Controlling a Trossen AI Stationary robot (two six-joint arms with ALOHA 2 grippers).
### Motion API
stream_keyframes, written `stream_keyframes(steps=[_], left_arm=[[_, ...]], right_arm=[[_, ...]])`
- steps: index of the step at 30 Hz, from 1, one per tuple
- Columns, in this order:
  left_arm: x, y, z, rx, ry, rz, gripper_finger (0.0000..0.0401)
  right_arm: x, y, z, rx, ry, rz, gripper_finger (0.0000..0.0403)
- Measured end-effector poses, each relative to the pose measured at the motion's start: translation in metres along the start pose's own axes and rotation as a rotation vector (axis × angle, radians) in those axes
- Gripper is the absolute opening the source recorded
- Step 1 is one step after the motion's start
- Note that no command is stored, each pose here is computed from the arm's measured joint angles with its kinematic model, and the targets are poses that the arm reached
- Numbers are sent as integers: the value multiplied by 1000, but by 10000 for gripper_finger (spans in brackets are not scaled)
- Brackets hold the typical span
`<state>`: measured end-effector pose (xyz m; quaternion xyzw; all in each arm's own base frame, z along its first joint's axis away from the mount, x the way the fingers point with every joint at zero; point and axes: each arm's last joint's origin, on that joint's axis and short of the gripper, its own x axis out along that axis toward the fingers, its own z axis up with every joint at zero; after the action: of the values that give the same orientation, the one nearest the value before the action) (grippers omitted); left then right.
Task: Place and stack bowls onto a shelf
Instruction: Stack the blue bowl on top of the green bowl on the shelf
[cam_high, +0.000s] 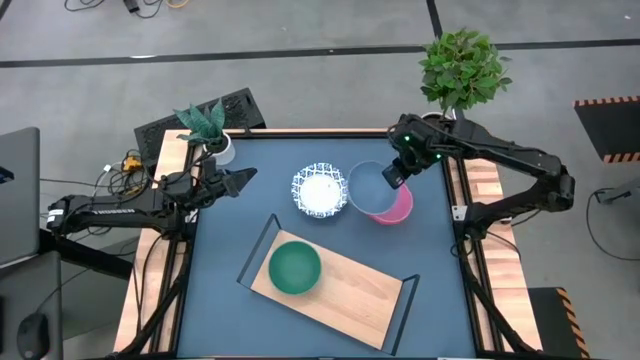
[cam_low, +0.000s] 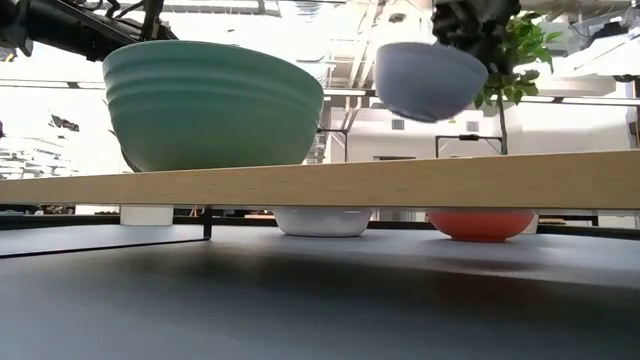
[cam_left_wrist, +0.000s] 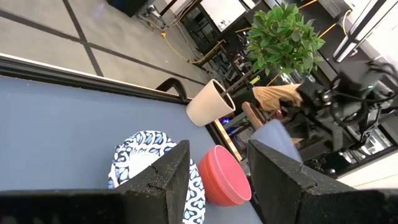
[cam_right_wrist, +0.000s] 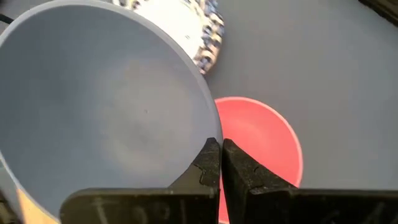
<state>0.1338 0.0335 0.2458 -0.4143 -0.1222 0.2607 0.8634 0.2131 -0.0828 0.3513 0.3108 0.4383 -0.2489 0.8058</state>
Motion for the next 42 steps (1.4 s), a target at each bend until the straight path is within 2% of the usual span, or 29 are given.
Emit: stream_keyframes(steps=[12, 20, 29, 37, 42], left_arm=[[0, 0, 0, -6, 2, -1, 147], [0, -1, -2, -7, 51, -41, 147], [0, -3, -4, -33, 130, -100, 147], [-1, -5, -6, -59, 227, -171, 147], [-1, -5, -7, -90, 234, -170, 147]], right_arm=[[-11, 34, 5, 75, -132, 161, 22], [-16, 63, 3, 116, -212, 319, 22], [-30, 96, 3, 41, -361, 537, 22], [-38, 114, -6, -16, -391, 641, 22], [-47, 124, -10, -43, -408, 708, 22]])
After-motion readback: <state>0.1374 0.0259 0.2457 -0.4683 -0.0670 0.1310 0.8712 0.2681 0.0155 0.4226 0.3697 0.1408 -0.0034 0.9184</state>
